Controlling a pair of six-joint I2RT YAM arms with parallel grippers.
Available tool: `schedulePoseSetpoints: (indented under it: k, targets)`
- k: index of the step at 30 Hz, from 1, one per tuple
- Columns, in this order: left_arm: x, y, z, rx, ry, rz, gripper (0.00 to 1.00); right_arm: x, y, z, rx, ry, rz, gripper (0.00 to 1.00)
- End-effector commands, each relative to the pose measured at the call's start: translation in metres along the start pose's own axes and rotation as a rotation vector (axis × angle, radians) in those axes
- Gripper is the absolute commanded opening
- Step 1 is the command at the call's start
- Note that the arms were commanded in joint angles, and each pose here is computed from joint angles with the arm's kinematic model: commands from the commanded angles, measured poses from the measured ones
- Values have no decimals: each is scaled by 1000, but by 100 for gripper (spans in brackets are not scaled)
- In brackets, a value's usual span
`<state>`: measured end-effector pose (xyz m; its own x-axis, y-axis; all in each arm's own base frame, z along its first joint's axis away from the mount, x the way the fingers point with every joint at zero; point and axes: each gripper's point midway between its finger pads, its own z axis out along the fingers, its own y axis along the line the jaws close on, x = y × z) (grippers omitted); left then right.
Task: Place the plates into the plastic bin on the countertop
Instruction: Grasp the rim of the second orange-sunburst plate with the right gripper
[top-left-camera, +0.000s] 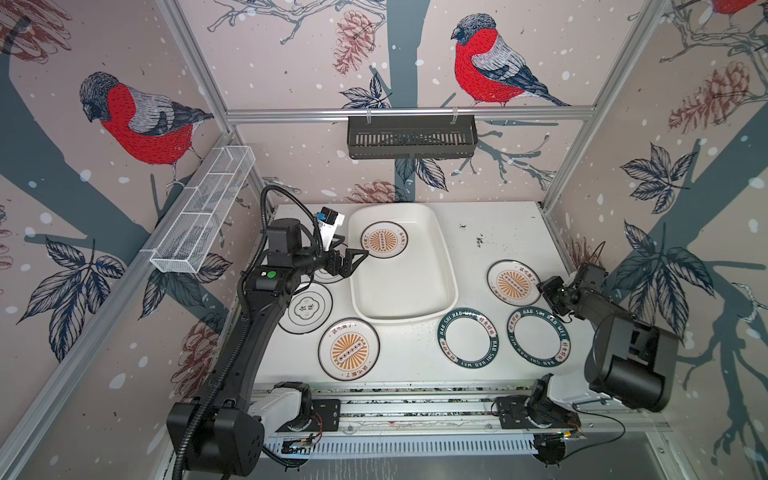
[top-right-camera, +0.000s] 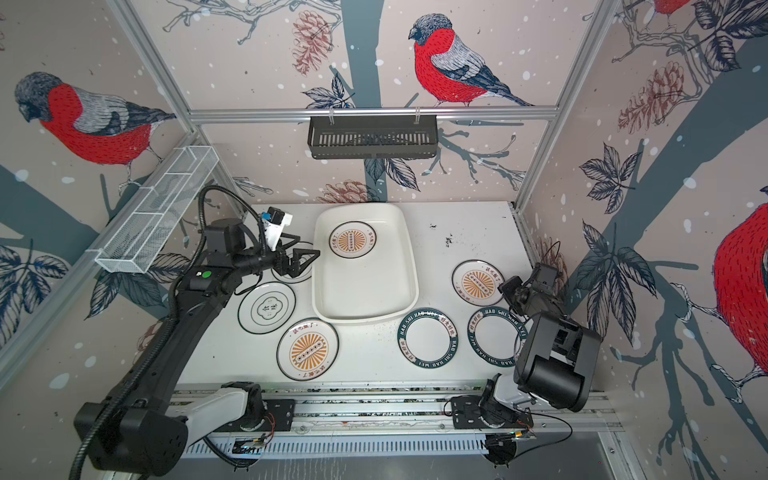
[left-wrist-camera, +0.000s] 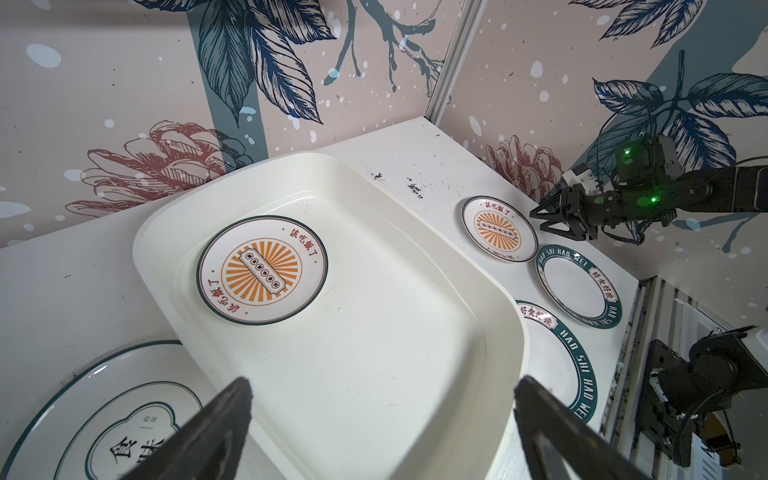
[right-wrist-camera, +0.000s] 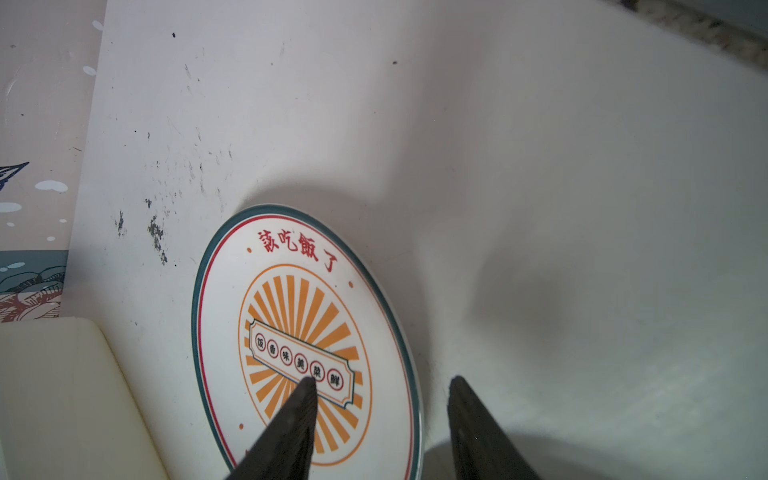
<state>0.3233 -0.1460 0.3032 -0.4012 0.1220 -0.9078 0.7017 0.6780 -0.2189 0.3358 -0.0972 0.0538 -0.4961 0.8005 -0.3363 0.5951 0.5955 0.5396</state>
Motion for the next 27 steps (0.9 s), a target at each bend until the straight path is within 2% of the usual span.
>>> schedulePoseSetpoints:
  k: [1, 15, 27]
  targets:
    - [-1, 1, -1, -13, -2, -4, 97, -2, 4, 2, -19, 2, -31, 52]
    - [3, 4, 2, -21, 14, -11, 97, 4, 8, 18, -73, 48, -20, 51]
    - [10, 12, 9, -31, 42, -19, 97, 15, 27, 30, -209, 89, -28, 45]
